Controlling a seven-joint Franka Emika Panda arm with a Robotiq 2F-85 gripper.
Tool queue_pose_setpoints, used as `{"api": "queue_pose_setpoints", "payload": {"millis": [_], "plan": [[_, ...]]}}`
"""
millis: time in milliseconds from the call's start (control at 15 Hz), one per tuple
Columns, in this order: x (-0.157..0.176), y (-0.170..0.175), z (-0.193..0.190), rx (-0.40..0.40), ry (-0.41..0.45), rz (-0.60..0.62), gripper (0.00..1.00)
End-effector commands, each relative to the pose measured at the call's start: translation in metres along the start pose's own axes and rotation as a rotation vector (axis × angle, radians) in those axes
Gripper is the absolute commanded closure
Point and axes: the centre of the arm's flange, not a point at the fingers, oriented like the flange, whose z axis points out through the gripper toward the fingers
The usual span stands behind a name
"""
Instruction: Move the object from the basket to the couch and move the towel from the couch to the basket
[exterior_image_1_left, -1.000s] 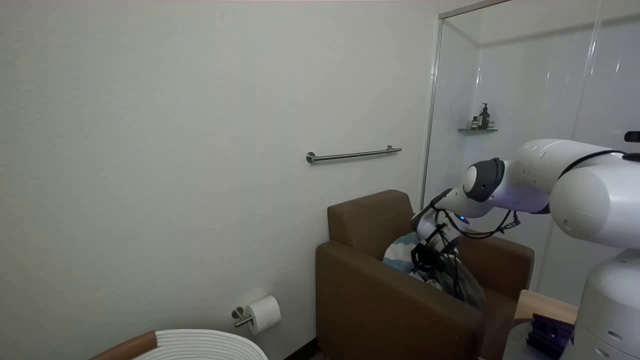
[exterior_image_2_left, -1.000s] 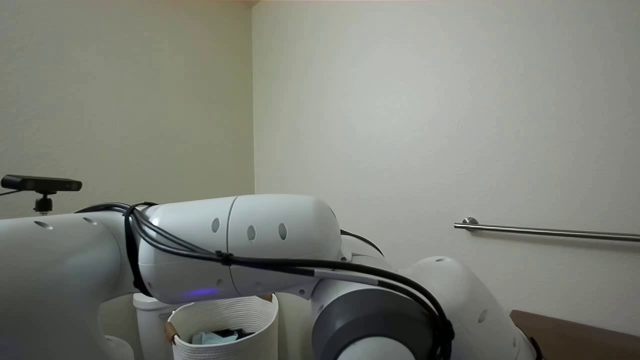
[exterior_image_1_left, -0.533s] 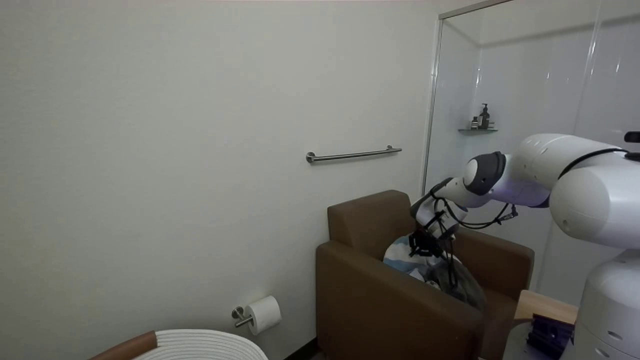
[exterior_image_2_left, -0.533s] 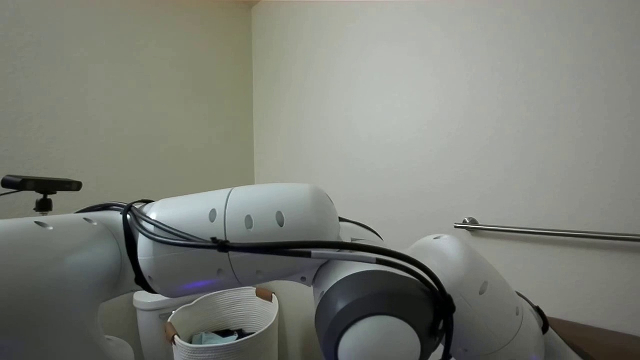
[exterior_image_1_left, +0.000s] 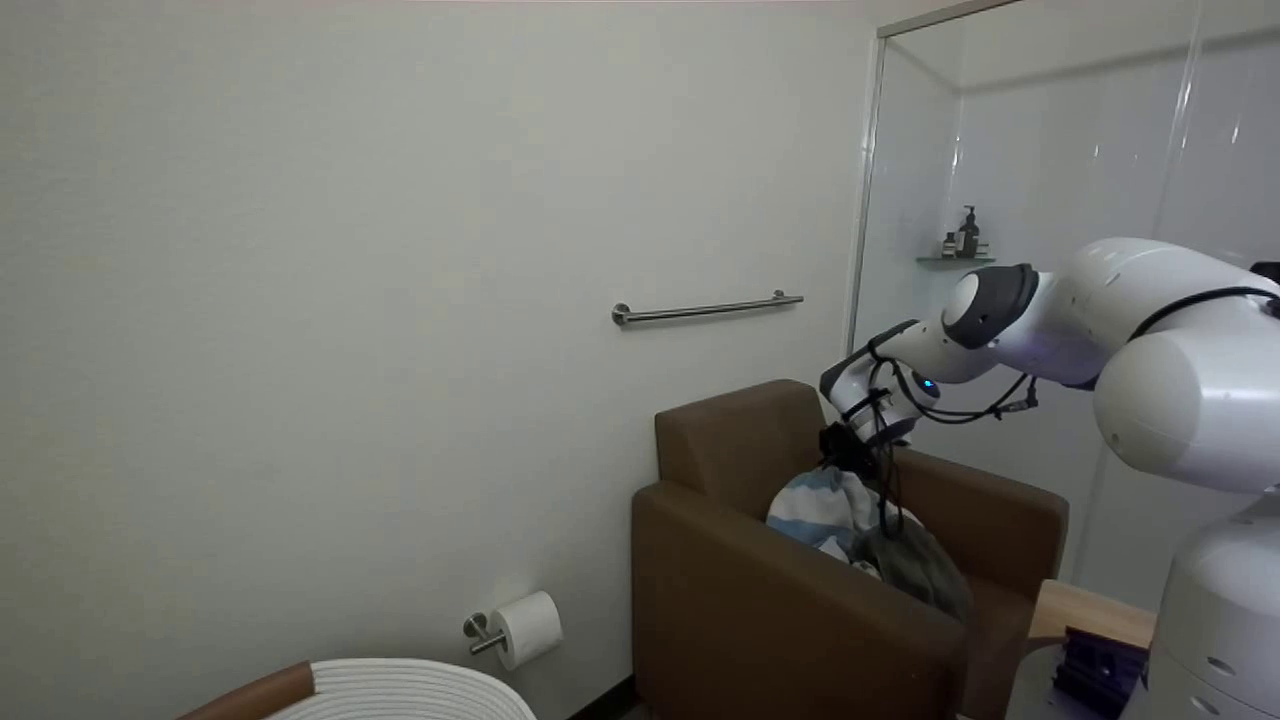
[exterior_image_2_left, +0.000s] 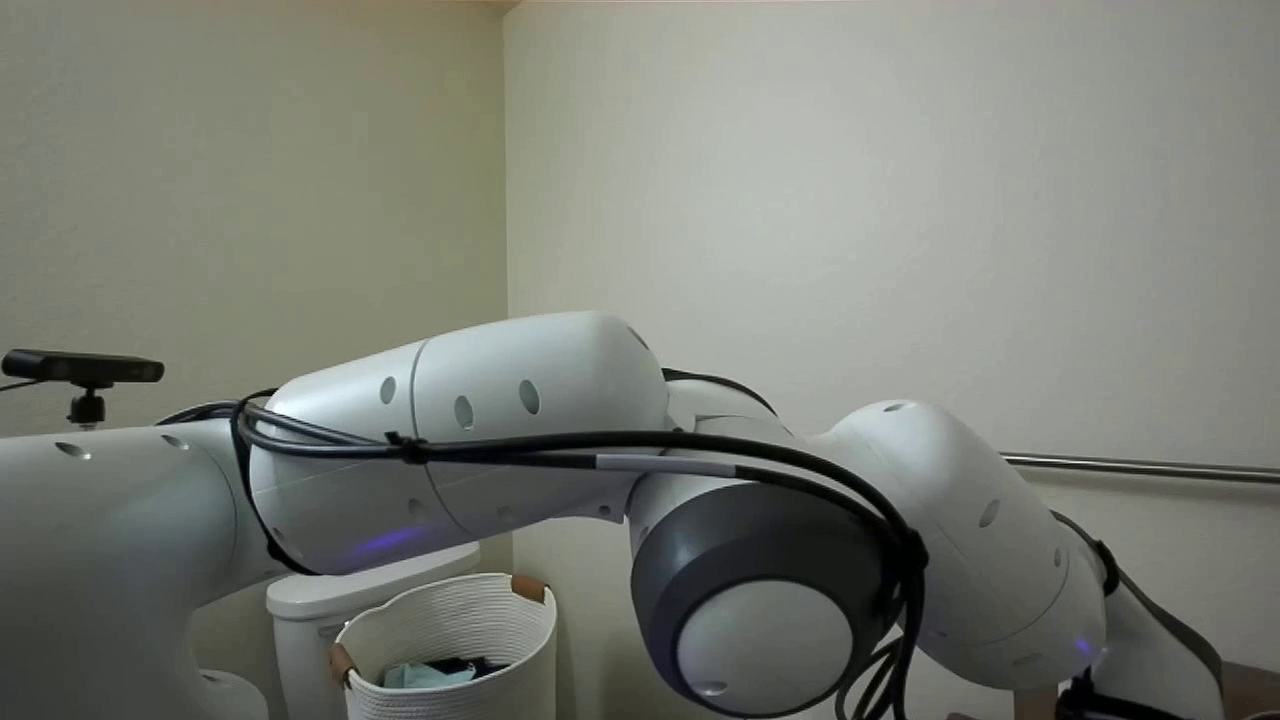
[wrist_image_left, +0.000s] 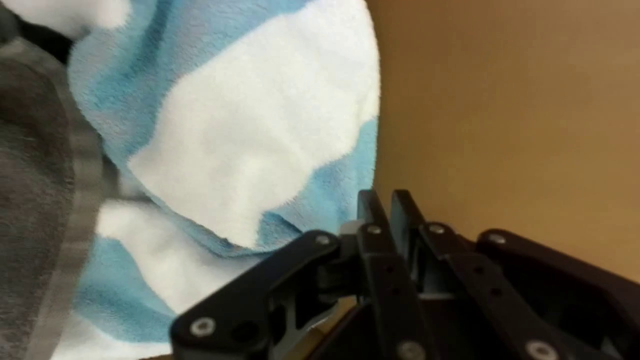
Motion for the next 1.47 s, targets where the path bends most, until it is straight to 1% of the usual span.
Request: {"api": "queue_pose_setpoints", "payload": {"millis": [0,133,200,267,400,467,533,600,733,800,933,1200,1267,1400], "plan": [[-0.018,0.057,0.037,-0.127,-0.123,-0.017,0.57],[-0.03,0.097,0.065,-0.176,-0.214,-0.022,0.45],[-0.039,0.117,0.078,-0.175,-0.245,-0.026,0.39],[-0.052,0.132,0.085,-0.158,-0.246,-0.032,0.32],[-0.081,0.145,0.094,-0.096,-0.16,-0.03,0.19],[-0.093,0.142,0.094,-0.063,-0.113,-0.042,0.13],[-0.102,0.135,0.098,-0.036,-0.075,-0.06,0.06],[-0.108,0.125,0.1,-0.014,-0.043,-0.072,0.02],[-0.112,0.104,0.106,0.013,0.007,-0.075,0.0],[-0.111,0.095,0.11,0.004,0.017,-0.069,0.0],[-0.103,0.089,0.122,-0.068,-0.016,-0.046,0.0],[-0.091,0.114,0.136,-0.241,-0.117,-0.013,0.0],[-0.089,0.122,0.138,-0.273,-0.131,0.004,0.0],[-0.085,0.133,0.141,-0.304,-0.163,0.03,0.0]]}}
